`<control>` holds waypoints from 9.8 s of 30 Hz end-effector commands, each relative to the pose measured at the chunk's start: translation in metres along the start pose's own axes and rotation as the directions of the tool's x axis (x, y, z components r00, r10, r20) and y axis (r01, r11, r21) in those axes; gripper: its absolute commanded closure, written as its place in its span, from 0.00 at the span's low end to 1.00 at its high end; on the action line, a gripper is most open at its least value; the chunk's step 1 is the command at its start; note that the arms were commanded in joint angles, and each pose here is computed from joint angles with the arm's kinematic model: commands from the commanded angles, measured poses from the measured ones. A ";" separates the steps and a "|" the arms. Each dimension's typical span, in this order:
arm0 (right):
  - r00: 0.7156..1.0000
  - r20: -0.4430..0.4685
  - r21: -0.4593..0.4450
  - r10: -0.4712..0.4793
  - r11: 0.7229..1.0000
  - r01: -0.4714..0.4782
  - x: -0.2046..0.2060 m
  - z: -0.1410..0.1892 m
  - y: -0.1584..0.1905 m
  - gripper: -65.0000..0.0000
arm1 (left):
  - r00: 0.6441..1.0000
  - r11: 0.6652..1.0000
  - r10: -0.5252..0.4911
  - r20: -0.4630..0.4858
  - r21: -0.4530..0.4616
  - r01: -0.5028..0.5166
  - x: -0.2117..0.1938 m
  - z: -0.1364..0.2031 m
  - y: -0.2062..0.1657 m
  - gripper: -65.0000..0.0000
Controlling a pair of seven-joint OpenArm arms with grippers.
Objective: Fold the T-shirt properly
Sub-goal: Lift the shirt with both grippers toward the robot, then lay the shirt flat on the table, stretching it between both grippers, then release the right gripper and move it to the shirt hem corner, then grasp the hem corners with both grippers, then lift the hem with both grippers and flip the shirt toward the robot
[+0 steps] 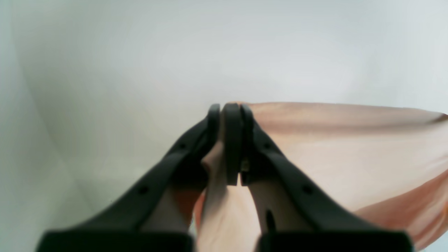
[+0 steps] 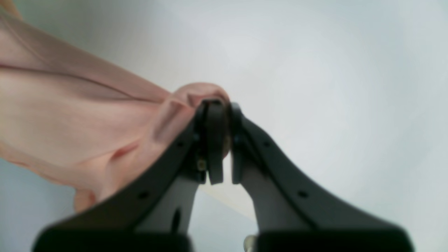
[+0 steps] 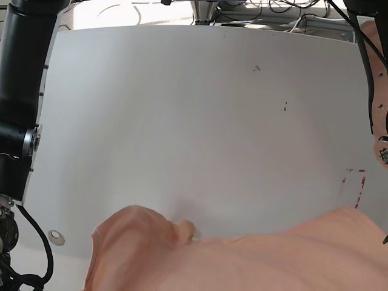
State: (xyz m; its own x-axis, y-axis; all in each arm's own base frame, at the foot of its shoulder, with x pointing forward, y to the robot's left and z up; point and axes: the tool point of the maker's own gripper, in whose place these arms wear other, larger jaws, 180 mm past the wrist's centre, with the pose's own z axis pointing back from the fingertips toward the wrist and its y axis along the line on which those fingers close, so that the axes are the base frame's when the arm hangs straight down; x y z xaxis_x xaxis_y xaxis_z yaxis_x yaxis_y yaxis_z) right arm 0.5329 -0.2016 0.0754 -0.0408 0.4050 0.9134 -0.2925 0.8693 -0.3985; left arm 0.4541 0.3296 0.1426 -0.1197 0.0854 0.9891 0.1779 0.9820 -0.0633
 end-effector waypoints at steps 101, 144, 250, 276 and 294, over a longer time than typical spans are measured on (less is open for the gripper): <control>0.670 -0.625 -0.067 -0.401 0.883 0.465 -0.358 0.236 0.215 0.17 | 0.769 0.974 0.222 -0.599 0.179 -0.141 -0.322 0.258 0.029 0.39; 0.534 -0.512 -0.080 -0.673 0.657 0.750 -0.400 0.022 0.192 0.17 | 0.812 0.961 0.203 -0.547 0.270 -0.058 -0.334 0.128 0.083 0.39; 0.514 -0.523 0.014 -0.680 0.596 0.803 -0.380 0.006 0.264 1.00 | 0.658 0.896 0.419 -0.626 0.402 -0.189 -0.524 0.092 0.056 0.38; 0.579 -0.481 0.043 -0.658 0.643 0.765 -0.363 0.004 0.242 1.00 | 0.692 0.893 0.421 -0.587 0.403 -0.201 -0.520 0.069 0.041 1.00; 0.734 -0.431 0.053 -0.524 0.798 0.601 -0.319 0.012 0.153 1.00 | 0.844 0.985 0.162 -0.511 0.129 -0.111 -0.395 0.015 -0.010 1.00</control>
State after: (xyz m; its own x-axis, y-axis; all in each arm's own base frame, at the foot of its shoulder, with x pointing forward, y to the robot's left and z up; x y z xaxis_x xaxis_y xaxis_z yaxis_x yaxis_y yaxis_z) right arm 0.4686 -0.1868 -0.3191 0.6251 -0.0302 0.7800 -0.2982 0.9142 0.2744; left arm 0.4727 0.2887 -0.2887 0.5122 0.1579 0.8442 0.0406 0.9774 -0.2075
